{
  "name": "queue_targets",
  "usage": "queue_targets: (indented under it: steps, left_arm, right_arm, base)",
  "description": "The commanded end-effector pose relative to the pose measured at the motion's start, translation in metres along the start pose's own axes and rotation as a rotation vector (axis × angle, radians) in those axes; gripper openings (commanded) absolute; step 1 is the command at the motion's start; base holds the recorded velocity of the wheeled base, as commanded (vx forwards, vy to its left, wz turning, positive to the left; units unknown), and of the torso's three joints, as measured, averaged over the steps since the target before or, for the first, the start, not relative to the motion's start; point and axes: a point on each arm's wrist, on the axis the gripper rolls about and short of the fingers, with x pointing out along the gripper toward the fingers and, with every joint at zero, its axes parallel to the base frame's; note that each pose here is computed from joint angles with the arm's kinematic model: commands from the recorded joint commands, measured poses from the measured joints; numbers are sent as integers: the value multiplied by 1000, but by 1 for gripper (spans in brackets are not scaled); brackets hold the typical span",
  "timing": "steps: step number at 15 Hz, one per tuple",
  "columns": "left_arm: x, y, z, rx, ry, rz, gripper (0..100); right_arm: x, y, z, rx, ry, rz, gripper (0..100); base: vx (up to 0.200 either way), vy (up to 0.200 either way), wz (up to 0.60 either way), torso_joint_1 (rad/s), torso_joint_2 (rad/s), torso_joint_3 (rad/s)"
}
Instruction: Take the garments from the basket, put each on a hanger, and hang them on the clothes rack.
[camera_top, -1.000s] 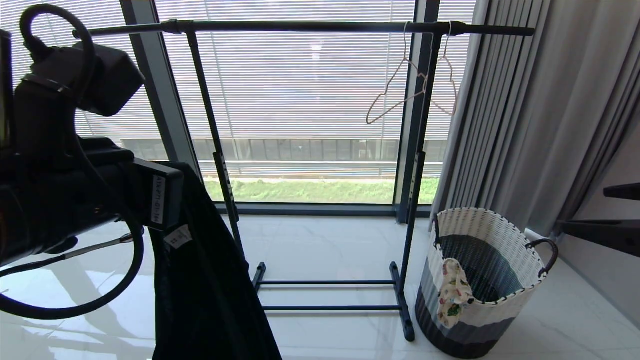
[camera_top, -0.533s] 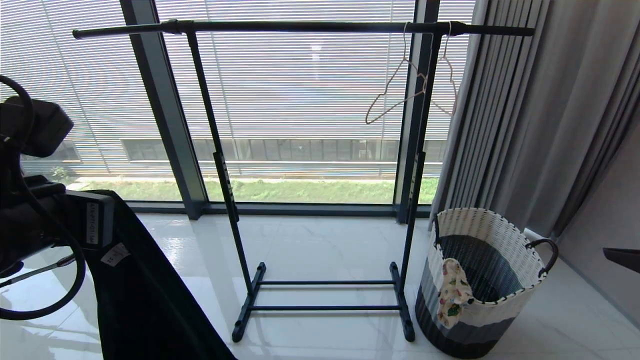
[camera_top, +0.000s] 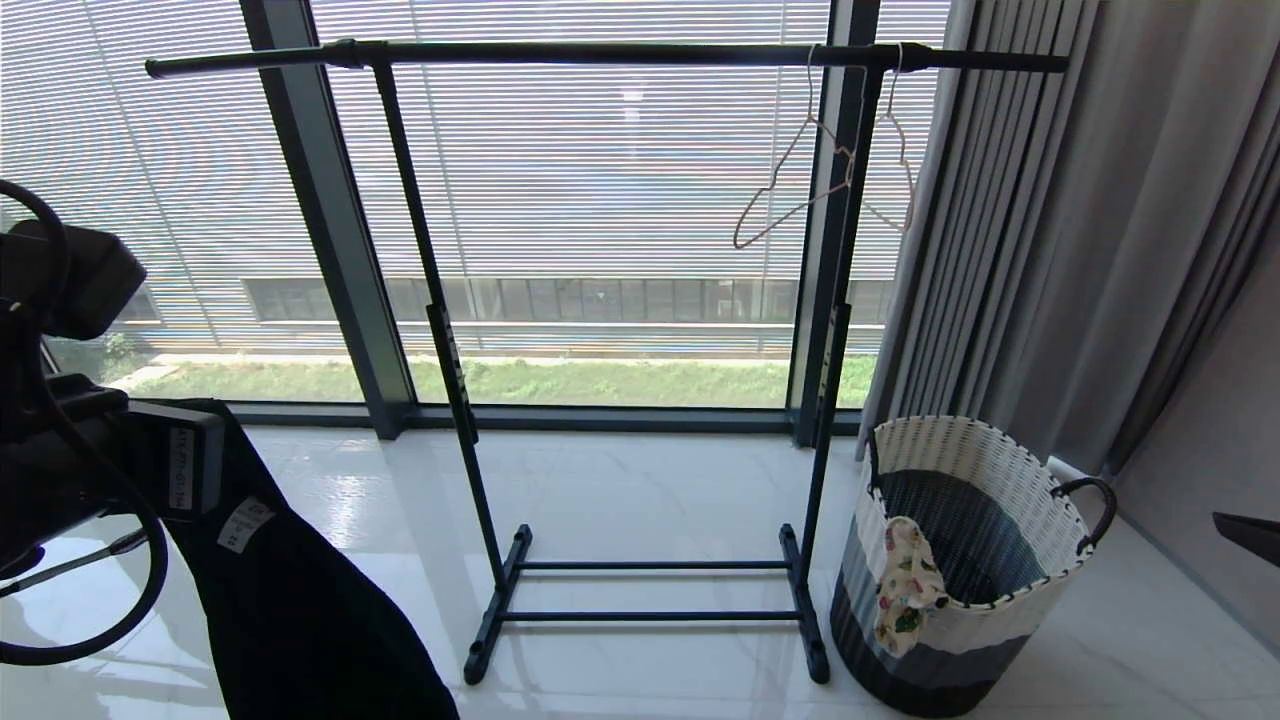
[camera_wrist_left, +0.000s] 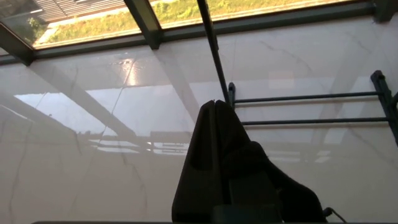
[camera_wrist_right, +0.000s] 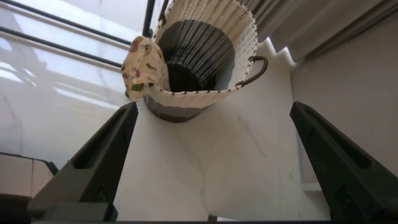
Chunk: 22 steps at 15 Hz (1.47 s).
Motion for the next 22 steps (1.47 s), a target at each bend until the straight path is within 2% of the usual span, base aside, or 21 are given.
queue_targets:
  steps: [1, 3, 6, 12, 17, 22]
  left_arm:
    - [-1, 0, 0, -1, -4, 1, 0]
    - [-1, 1, 1, -6, -15, 3, 0]
    - [-2, 1, 4, -16, -39, 6, 0]
    - [-6, 2, -5, 11, -29, 11, 0]
    - [-10, 4, -7, 30, -40, 15, 0]
    - [-10, 4, -7, 29, -41, 15, 0]
  right_arm:
    - [-1, 0, -1, -1, -1, -2, 100]
    - [-1, 0, -1, 8, 5, -26, 100]
    - [-1, -1, 0, 65, 1, -30, 100]
    - [3, -3, 8, 125, -55, -38, 100]
    - [10, -4, 15, 213, -103, -44, 100]
    - [12, -5, 16, 219, -109, -46, 100]
  base:
    - [0, 0, 0, 0, 0, 0]
    - [0, 0, 0, 0, 0, 0]
    - [0, 0, 0, 49, -155, -109]
    - [0, 0, 0, 154, -426, -268]
    - [0, 0, 0, 199, -475, -282]
    - [0, 0, 0, 219, -496, -283]
